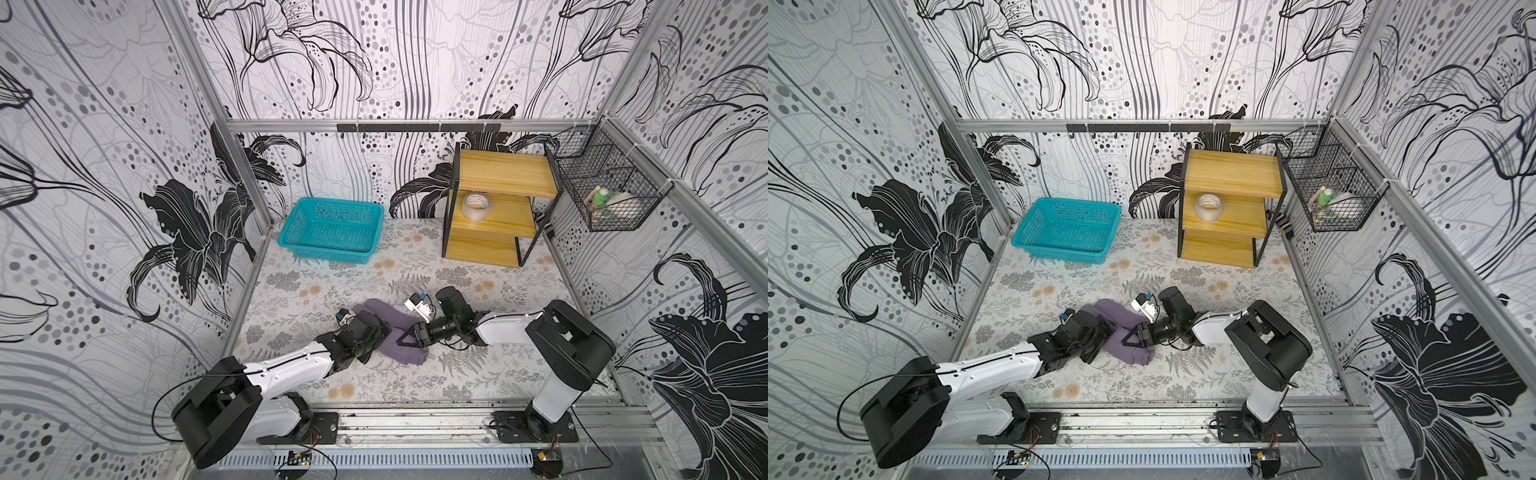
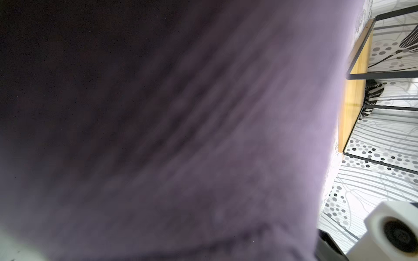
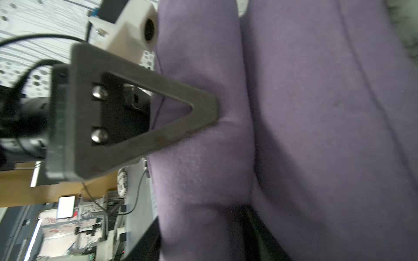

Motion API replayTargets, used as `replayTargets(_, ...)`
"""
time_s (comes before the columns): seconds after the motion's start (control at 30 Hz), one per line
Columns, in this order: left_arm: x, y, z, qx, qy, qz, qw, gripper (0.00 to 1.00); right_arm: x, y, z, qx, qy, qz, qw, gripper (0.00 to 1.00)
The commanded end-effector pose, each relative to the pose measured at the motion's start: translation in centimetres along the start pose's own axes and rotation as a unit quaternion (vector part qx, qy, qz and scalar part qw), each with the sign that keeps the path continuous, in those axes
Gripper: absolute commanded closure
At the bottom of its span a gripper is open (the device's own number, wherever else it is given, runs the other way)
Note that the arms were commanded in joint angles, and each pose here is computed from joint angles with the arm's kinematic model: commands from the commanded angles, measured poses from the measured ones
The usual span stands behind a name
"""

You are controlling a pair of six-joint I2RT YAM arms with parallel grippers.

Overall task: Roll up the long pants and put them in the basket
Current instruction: Roll the long pant at the center of the board.

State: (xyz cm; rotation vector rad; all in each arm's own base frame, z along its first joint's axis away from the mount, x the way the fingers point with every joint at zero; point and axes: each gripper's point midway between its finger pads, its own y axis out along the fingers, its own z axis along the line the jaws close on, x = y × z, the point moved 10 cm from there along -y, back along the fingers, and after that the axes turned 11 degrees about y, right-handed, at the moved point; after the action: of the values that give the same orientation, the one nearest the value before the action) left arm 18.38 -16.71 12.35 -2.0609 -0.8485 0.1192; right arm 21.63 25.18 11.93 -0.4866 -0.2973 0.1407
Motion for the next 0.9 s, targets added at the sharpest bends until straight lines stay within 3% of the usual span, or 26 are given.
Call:
replayTargets(0.0, -0.4, 0.7, 1.3, 0.03, 0.004, 0.008, 0.999, 0.13, -0.1, -2.4, 0.6, -0.153, -0.042, -0.071, 0.985, 0.39)
replayTargets(0.07, -0.5, 0.9, 1.5, 0.034, 0.004, 0.01, 0.999, 0.14, -0.5, -3.2, 2.1, -0.233, -0.122, -0.109, 0.959, 0.38)
replayTargets(0.13, -0.5, 1.0, 1.4, 0.035, 0.005, 0.012, 0.999, 0.15, -1.3, -3.8, 3.2, -0.299, -0.205, -0.15, 0.92, 0.37)
replayTargets(0.2, -0.5, 1.2, 1.5, 0.04, 0.005, 0.014, 0.999, 0.17, -2.4, -4.0, 4.5, -0.307, -0.28, -0.184, 0.891, 0.36)
replayTargets(0.3, -0.4, 1.3, 1.5, 0.042, 0.004, 0.014, 0.999, 0.18, -4.4, -3.8, 6.2, -0.286, -0.398, -0.217, 0.844, 0.13)
replayTargets(0.33, -0.4, 1.3, 1.6, 0.044, 0.002, 0.014, 0.999, 0.19, -4.8, -3.4, 6.6, -0.28, -0.427, -0.215, 0.833, 0.12)
replayTargets(0.53, -0.2, 1.1, 1.7, 0.046, -0.003, 0.01, 0.999, 0.19, -6.1, 0.3, 6.5, -0.303, -0.479, -0.131, 0.814, 0.12)
replayTargets(0.63, -0.2, 1.0, 1.7, 0.044, -0.004, 0.008, 0.999, 0.19, -6.2, 1.6, 5.8, -0.331, -0.482, -0.116, 0.803, 0.15)
replayTargets(0.73, 0.0, 0.8, 1.5, 0.048, 0.0, 0.005, 0.999, 0.18, -5.9, 2.2, 4.8, -0.366, -0.47, -0.117, 0.795, 0.29)
replayTargets(0.8, 0.1, 0.5, 1.2, 0.045, 0.004, 0.0, 0.999, 0.18, -5.9, 2.6, 4.3, -0.377, -0.454, -0.114, 0.799, 0.57)
replayTargets(0.87, 0.3, 0.1, 0.9, 0.04, 0.004, -0.007, 0.999, 0.15, -6.0, 2.6, 4.3, -0.359, -0.433, -0.12, 0.818, 0.75)
